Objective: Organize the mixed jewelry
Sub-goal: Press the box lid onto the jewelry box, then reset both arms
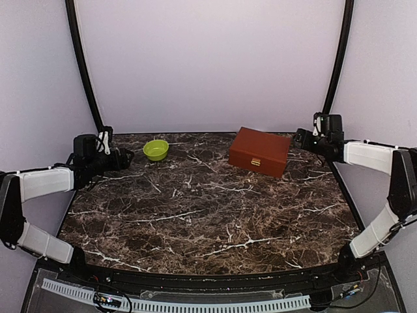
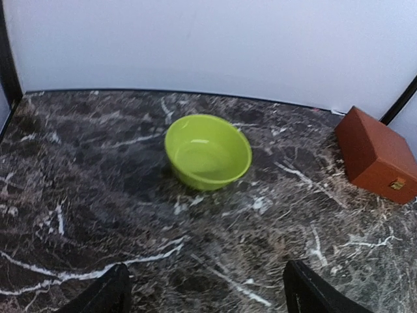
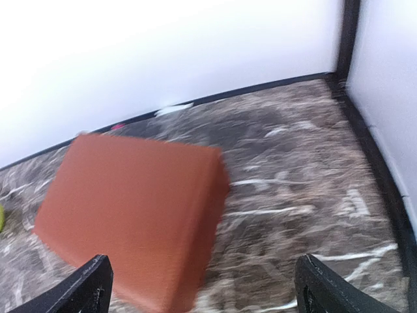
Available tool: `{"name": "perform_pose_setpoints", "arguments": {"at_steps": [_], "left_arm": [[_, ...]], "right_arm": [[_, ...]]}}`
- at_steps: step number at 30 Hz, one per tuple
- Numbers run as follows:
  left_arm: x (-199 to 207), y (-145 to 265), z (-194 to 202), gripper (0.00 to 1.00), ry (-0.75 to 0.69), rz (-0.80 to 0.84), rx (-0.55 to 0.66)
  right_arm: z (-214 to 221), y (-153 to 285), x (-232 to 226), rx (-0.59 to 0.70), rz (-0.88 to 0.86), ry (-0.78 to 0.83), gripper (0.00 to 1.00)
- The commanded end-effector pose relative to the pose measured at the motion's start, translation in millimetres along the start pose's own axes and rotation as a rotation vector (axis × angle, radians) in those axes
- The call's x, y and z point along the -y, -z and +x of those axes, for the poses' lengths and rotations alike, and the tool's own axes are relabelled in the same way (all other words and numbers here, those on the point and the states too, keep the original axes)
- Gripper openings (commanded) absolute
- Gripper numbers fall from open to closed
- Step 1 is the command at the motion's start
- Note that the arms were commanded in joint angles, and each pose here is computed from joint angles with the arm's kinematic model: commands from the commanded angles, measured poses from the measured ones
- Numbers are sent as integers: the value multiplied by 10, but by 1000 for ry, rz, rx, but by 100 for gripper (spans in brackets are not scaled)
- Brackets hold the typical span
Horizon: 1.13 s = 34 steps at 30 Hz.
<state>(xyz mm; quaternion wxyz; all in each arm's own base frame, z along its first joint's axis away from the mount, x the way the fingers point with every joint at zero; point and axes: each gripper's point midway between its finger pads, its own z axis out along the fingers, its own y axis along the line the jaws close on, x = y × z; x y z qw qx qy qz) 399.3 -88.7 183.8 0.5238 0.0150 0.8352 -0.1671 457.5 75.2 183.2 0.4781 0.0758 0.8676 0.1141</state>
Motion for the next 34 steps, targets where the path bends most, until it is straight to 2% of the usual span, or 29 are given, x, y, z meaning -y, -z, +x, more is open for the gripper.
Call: {"name": "perform_pose_setpoints", "arguments": {"at_steps": [1,2,3,6,13,16,25,34], "left_arm": [[-418,48,37,83,12,-48,92],[-566,111,-64,84,27,-71,151],[-648,163,32,84,49,-83,155],[-849,329,-3,86,13,-152,241],[-934,610,236,90,-87,-232,351],[-968,590,406,91,-106,-242,327],[-1080,383,373,90,-85,-267,289],[-1084,415,364,90,-89,-276,302]], "right_arm": [[-201,140,377,181,36,29,98],[-208,194,467,209,54,39,98],[-193,250,565,236,71,39,98],[-123,445,841,317,109,50,98],[-29,700,1290,442,256,55,99],[66,672,1363,462,282,77,98],[240,532,1359,452,250,105,99],[282,587,1349,477,243,106,98]]}}
